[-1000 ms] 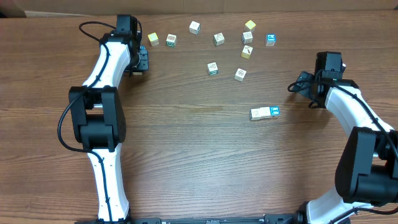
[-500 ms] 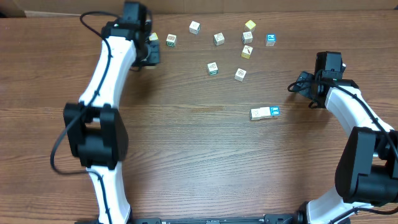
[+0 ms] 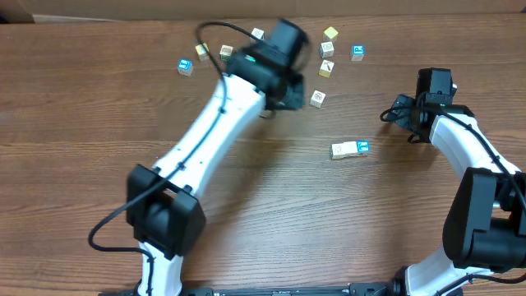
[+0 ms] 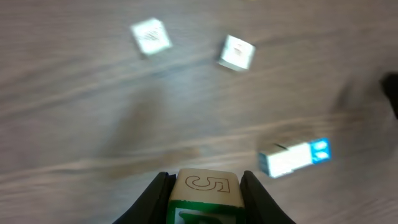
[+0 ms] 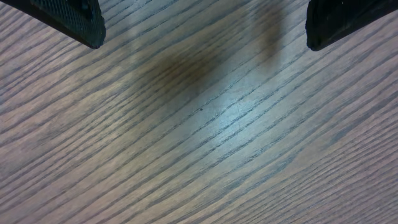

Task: Form a horizontal line
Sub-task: 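Carry the 5 block with the left gripper toward the row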

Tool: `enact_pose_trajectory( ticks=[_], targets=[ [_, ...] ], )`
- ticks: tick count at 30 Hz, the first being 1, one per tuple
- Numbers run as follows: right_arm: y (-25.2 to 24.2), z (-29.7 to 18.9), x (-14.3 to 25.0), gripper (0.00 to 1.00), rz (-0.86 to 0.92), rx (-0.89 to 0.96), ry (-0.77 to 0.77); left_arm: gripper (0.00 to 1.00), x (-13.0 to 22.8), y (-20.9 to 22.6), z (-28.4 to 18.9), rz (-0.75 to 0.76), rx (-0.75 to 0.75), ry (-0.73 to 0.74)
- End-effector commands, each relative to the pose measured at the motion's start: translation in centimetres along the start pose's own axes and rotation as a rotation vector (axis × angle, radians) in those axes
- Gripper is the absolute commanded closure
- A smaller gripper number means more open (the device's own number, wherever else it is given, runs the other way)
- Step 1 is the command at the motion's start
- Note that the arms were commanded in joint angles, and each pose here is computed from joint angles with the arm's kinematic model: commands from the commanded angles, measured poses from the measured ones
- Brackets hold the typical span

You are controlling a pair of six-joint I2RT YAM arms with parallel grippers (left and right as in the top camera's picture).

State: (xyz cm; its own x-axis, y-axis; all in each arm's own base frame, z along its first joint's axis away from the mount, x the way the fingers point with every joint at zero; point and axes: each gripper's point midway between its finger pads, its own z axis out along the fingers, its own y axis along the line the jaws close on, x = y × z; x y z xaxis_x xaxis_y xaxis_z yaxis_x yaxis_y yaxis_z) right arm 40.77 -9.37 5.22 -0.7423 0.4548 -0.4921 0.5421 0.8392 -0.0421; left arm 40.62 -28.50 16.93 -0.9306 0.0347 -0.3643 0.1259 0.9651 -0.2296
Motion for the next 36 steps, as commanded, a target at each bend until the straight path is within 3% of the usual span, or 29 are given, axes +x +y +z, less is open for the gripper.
enact_pose_trajectory(
  ticks=[1,7,22,32,36],
  targets=[
    [0.1,-0.2,-0.8,0.0,0.006,-0.002,-0.021,0.76,1.5,-1.2,1.7,-0.056,-0.083,-0.011],
    [0.1,-0.2,-0.8,0.0,0.006,-0.002,-0.021,0.69,4.4,-3.0,4.9,-0.058,-0.121,0.047],
    [0.1,-0.2,-0.8,0.0,0.006,-0.002,-0.021,0.72,8.6,-1.8,12.0,-0.094,-0.187,0.209],
    [0.1,-0.2,-0.8,0.0,0.006,-0.002,-0.021,0.72,9.3,-2.3,12.7,-0.093,-0.168,0.235],
    [0.1,-0.2,-0.8,0.0,0.006,-0.002,-0.021,0.67,9.5,-2.5,12.7,-0.088,-0.167,0.237]
  ],
)
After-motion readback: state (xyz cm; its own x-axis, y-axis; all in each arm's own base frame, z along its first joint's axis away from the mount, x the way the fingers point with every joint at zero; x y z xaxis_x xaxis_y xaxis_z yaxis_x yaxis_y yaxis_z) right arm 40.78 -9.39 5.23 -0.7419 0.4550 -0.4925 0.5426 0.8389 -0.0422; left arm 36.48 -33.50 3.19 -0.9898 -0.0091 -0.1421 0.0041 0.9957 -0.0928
